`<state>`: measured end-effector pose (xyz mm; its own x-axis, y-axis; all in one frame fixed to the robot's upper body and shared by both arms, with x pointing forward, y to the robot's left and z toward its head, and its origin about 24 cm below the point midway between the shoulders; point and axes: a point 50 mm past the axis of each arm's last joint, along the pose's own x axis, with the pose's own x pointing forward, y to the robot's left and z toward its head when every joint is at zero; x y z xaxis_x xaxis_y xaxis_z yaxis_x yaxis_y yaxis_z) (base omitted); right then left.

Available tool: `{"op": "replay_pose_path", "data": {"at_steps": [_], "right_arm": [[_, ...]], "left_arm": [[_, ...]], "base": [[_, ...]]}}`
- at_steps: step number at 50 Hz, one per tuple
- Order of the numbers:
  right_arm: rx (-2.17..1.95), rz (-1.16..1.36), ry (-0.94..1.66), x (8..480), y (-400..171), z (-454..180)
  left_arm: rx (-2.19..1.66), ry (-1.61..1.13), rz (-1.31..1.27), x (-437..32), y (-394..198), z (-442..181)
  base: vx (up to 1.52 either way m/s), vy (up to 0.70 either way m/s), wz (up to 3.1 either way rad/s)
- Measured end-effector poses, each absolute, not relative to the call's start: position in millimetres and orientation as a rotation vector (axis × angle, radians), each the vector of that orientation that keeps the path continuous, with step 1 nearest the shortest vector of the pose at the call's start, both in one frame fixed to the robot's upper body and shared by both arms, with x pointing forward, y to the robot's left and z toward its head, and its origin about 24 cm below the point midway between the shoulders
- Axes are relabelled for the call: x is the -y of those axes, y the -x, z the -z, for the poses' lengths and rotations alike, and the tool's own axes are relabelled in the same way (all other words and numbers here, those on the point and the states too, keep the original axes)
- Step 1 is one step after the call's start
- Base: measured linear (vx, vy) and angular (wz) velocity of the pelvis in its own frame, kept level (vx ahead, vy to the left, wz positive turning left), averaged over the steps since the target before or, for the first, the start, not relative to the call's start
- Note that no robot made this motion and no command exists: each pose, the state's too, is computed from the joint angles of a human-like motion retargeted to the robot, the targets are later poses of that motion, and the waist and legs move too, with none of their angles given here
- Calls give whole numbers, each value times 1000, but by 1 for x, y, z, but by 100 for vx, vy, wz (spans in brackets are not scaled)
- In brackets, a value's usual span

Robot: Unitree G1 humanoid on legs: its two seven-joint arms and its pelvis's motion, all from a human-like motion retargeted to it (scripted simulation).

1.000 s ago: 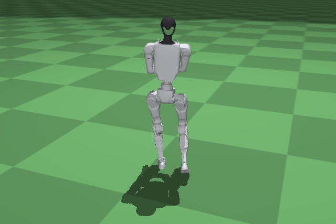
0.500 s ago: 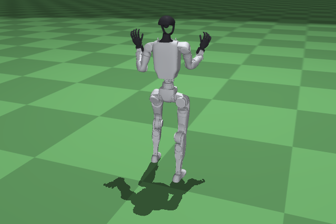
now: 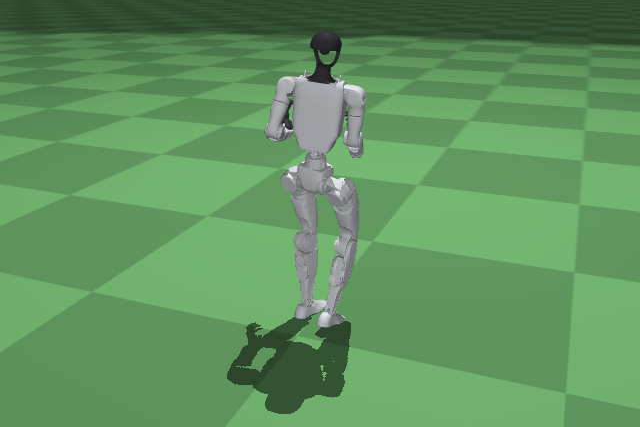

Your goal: Dance

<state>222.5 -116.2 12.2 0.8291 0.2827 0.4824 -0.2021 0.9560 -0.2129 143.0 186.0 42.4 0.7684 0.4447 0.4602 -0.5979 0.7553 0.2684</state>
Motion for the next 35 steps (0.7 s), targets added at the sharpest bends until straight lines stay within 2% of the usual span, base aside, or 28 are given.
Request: {"op": "replay_pose_path", "data": {"at_steps": [3, 7, 12, 17, 23, 25, 28, 32, 35], "right_arm": [[711, -439, 73, 64, -245, -56], [901, -537, 119, 19, -260, -116], [1098, -349, 365, 12, -282, -174], [1175, -64, 365, 27, -296, -213], [1114, 180, 185, 61, -303, -225], [1097, 289, 122, 84, -302, -222], [1088, 545, 52, 142, -294, -209], [1049, 935, 52, 222, -262, -171], [902, 1091, 128, 251, -232, -127]], "left_arm": [[551, -385, -432, -162, -183, -63], [688, -325, -499, -140, -238, -98], [781, -372, -667, -134, -287, -159], [869, -465, -891, -193, -283, -213], [1176, -425, -1039, -259, -201, -249], [1332, -386, -1077, -265, -169, -252], [1441, -309, -1174, -270, -141, -244], [1315, -403, -1337, -278, -127, -212], [1102, -528, -1420, -286, -115, -177]], "base": [[-41, 9, -62], [-25, 9, -70], [-35, -2, 0], [-33, -24, -6], [-43, -43, 42], [-69, -27, 112], [-68, -22, 152], [-46, 3, 86], [-29, 15, 15]]}}
